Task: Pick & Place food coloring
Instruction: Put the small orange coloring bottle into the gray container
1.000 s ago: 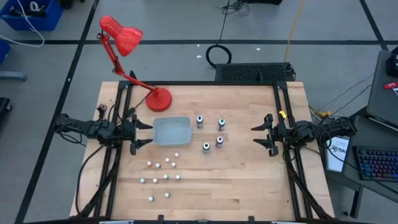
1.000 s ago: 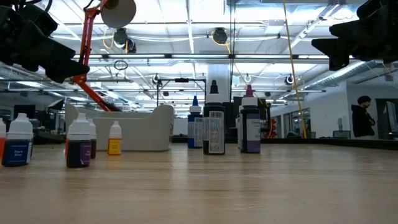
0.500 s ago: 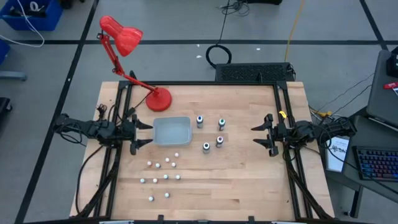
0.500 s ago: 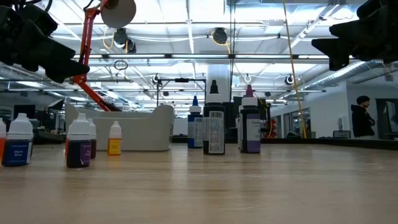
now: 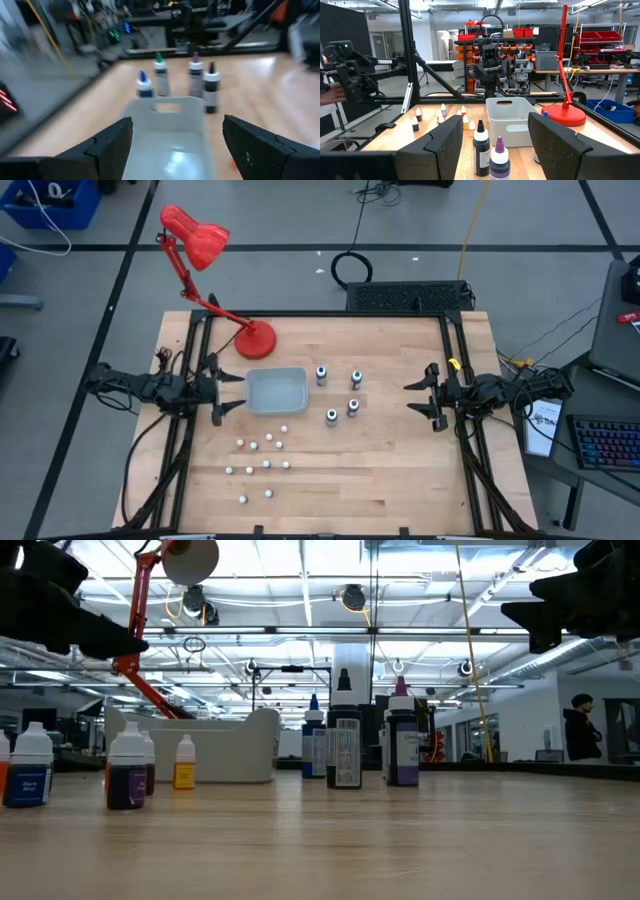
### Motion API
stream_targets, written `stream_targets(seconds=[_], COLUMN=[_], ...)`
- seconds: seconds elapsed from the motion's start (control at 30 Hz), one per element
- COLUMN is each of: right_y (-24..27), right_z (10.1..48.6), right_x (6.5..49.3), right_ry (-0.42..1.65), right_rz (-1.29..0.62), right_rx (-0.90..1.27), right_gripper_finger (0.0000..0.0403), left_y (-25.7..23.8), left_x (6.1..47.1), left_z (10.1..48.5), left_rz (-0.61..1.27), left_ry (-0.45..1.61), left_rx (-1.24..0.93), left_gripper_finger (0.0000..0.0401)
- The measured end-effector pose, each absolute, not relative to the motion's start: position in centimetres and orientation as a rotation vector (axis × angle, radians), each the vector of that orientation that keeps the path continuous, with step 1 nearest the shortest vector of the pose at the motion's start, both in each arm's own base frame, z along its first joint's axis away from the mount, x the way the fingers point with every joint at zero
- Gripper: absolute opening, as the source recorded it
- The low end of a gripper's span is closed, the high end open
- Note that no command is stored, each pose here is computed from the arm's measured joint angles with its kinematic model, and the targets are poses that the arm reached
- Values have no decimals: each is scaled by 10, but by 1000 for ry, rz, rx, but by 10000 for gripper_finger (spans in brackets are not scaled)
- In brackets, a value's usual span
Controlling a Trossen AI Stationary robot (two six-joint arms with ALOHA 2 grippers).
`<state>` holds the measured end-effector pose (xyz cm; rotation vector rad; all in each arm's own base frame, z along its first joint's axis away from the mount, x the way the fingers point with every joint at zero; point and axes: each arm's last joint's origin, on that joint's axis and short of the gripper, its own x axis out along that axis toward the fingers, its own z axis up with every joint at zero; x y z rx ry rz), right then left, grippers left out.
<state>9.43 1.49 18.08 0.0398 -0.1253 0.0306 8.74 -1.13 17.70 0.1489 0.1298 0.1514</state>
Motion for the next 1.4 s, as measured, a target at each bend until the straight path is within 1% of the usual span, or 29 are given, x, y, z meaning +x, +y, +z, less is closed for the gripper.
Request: stream_targets(seconds=[0.1, 0.2, 0.37, 0.43, 0.53, 0.7, 0.8, 0.87, 0.93, 1.0, 1.17, 1.27, 1.4], right_y=[15, 15, 15, 15, 15, 15, 15, 15, 15, 15, 15, 15, 15], right_z=[181, 181, 181, 181, 181, 181, 181, 181, 181, 181, 181, 181, 181], right_x=[94, 94, 94, 94, 94, 94, 94, 94, 94, 94, 94, 94, 94], right_ry=[-126, -126, -125, -125, -125, -125, -125, -125, -126, -125, -125, -125, -125], right_rz=[31, 31, 30, 31, 31, 31, 30, 31, 30, 30, 31, 31, 30], right_rx=[40, 40, 40, 40, 40, 40, 40, 40, 40, 40, 40, 40, 40], right_gripper_finger=[212, 212, 212, 212, 212, 212, 212, 212, 212, 212, 212, 212, 212], left_y=[-11, -11, -11, -11, -11, -11, -13, -16, -18, -22, -37, -50, -66], left_x=[88, 88, 88, 88, 88, 90, 94, 99, 107, 119, 173, 208, 247], left_z=[179, 181, 190, 190, 189, 183, 186, 197, 211, 226, 259, 262, 258], left_rz=[151, 162, 184, 184, 181, 186, 151, 106, 108, 116, 109, 61, -22], left_ry=[124, 107, 9, 0, 9, 58, 98, 124, 179, 284, 604, 835, 1038], left_rx=[263, 283, 115, 91, 58, -95, -80, -82, -71, -41, -26, -34, -49], left_gripper_finger=[306, 306, 306, 306, 306, 305, 305, 304, 299, 293, 272, 262, 253])
